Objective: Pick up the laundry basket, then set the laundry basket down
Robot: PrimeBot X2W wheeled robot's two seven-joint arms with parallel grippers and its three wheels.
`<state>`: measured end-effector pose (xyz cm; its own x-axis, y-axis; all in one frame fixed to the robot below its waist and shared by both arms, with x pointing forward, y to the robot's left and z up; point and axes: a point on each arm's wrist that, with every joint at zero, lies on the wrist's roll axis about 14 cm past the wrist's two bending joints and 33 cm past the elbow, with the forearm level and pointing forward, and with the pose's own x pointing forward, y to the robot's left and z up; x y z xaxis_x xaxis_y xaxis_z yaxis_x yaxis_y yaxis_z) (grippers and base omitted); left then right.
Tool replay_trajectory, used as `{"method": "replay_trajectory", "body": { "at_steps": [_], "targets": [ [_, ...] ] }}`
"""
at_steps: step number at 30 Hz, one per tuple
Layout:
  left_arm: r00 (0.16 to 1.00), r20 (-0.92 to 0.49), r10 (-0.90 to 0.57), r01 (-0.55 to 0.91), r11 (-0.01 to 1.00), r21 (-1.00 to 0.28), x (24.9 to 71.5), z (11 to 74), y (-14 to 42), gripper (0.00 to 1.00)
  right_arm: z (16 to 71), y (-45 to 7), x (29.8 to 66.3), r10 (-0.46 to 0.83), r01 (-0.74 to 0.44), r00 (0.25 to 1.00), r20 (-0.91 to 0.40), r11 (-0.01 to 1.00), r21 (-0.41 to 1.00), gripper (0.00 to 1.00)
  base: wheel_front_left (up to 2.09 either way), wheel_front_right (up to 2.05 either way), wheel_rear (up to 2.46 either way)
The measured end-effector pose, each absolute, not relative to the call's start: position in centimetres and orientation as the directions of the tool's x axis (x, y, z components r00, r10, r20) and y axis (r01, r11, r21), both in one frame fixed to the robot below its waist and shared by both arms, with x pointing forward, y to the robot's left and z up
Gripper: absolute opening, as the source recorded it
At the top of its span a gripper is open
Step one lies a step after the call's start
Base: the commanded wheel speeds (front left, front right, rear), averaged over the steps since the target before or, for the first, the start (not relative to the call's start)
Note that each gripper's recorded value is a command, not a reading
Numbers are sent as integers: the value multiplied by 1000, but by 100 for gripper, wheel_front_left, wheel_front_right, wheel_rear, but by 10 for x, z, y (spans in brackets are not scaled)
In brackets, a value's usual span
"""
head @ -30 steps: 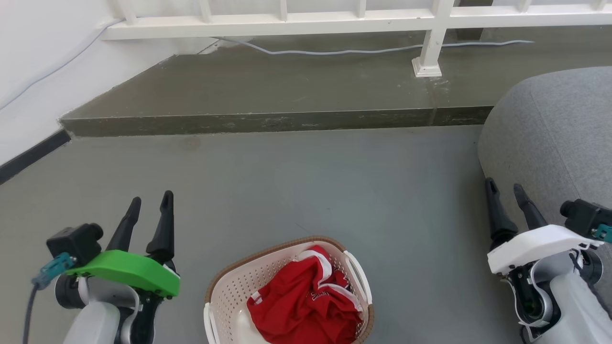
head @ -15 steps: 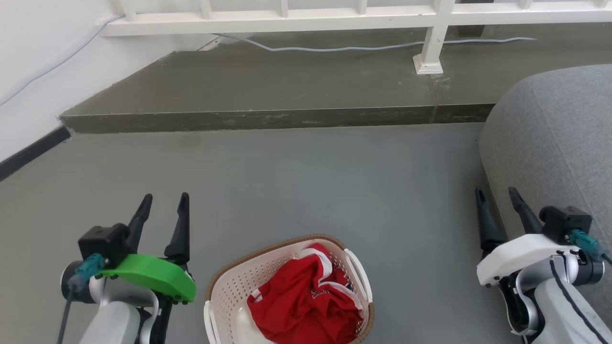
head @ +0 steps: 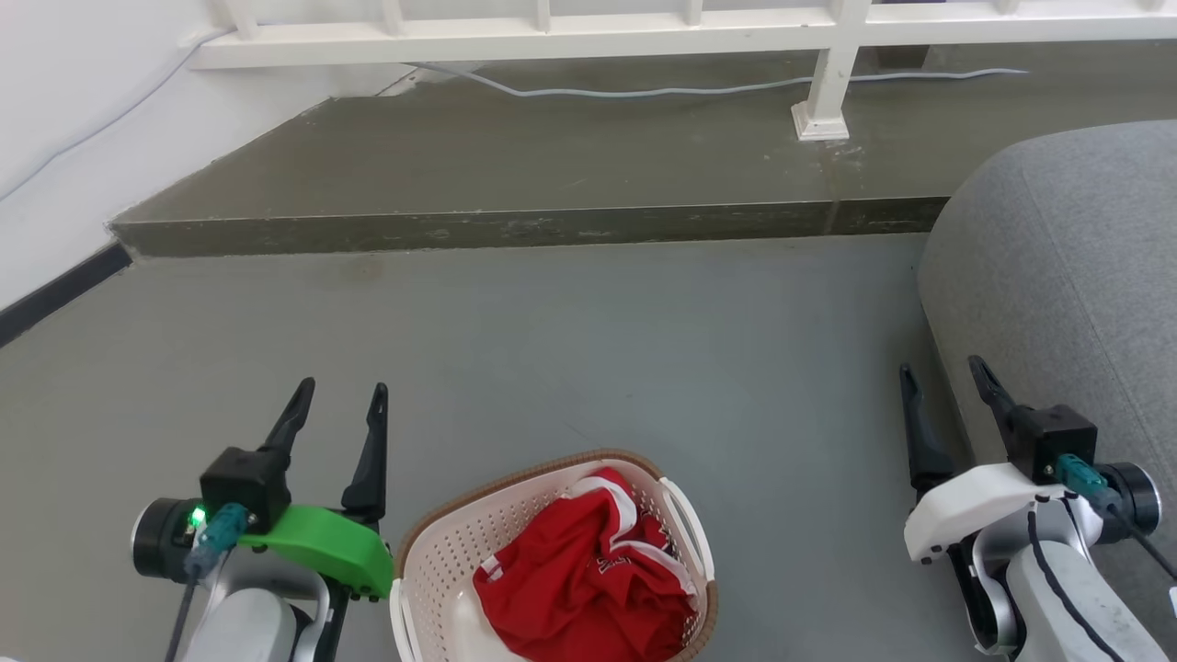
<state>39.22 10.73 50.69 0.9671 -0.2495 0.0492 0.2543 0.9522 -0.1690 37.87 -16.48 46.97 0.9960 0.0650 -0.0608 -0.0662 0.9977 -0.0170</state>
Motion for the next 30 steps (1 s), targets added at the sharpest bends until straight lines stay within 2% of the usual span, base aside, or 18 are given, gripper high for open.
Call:
{"method": "replay_trajectory", "body": {
  "at_steps": [5, 30],
  "targets": [
    [964, 49, -260, 264, 955, -137, 391, 505, 104, 100, 471, -164, 378, 66, -69, 997, -50, 997, -42, 100, 0, 0, 0],
    [970, 8, -244, 243, 960, -141, 396, 492, 109, 100, 469, -167, 381, 41, -41, 998, -56, 999, -5, 100, 0, 0, 0]
  ]
}}
